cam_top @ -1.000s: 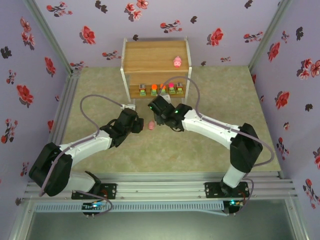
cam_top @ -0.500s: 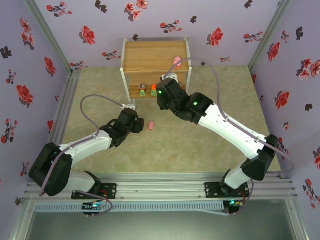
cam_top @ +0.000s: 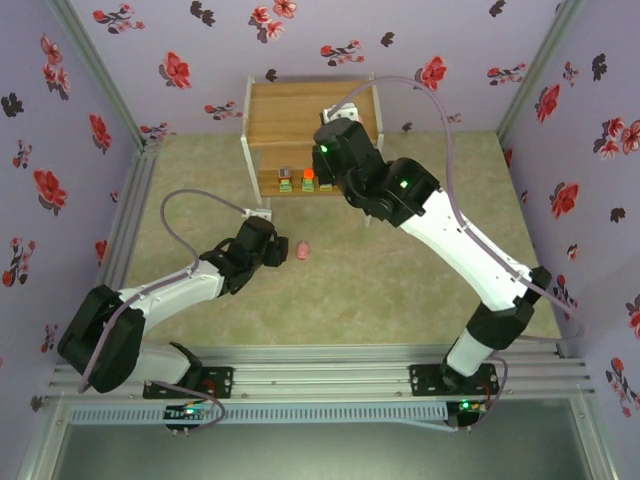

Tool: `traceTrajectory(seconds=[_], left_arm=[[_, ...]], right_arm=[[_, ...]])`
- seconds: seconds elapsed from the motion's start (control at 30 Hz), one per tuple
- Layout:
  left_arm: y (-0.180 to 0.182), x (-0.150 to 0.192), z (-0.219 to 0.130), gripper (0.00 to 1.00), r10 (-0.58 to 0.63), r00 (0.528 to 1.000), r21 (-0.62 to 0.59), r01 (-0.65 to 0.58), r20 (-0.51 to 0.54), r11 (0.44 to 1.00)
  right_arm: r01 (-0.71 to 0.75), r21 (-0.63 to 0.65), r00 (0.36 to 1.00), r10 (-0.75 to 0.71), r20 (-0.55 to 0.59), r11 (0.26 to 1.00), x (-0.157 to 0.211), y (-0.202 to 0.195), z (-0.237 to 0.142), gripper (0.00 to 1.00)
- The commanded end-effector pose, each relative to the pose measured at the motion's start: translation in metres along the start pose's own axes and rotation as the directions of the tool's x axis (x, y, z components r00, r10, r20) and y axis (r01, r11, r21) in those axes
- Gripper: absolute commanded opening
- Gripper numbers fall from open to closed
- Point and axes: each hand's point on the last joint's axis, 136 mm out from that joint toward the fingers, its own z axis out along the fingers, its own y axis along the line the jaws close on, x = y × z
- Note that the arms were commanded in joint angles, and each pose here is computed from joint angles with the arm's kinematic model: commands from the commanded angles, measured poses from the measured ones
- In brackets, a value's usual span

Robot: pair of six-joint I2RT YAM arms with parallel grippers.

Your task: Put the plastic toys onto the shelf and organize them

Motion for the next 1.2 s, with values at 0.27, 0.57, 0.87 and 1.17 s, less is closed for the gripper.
traceTrajectory(seconds=[0.27, 0.57, 0.87, 1.17], left_arm=[[-0.005, -0.014, -0.009, 0.67, -0.016, 0.999, 0.030, 0.015, 0.038, 0.999], [-0.006, -0.014, -0.009, 0.67, -0.016, 0.999, 0.032, 0.014, 0.039, 0.999], [-0.006, -0.014, -0.009, 0.67, -0.014, 0.999, 0.032, 0.013, 0.038, 0.999], [-0.006, -0.015, -0.010, 0.67, -0.016, 0.999, 0.033, 0.015, 0.041, 0.999]], right_arm=[[0.011, 0.076, 1.000, -0.012, 0.007, 0.997, -0.028, -0.018, 0.036, 0.06], [0.008, 0.096, 0.999, -0.005, -0.034, 0.995, -0.024, -0.027, 0.066, 0.07], [-0.002, 0.109, 0.998, 0.009, -0.063, 0.994, -0.018, -0.034, 0.086, 0.08], [-0.005, 0.124, 0.997, 0.015, -0.079, 0.992, -0.015, -0.041, 0.094, 0.09]])
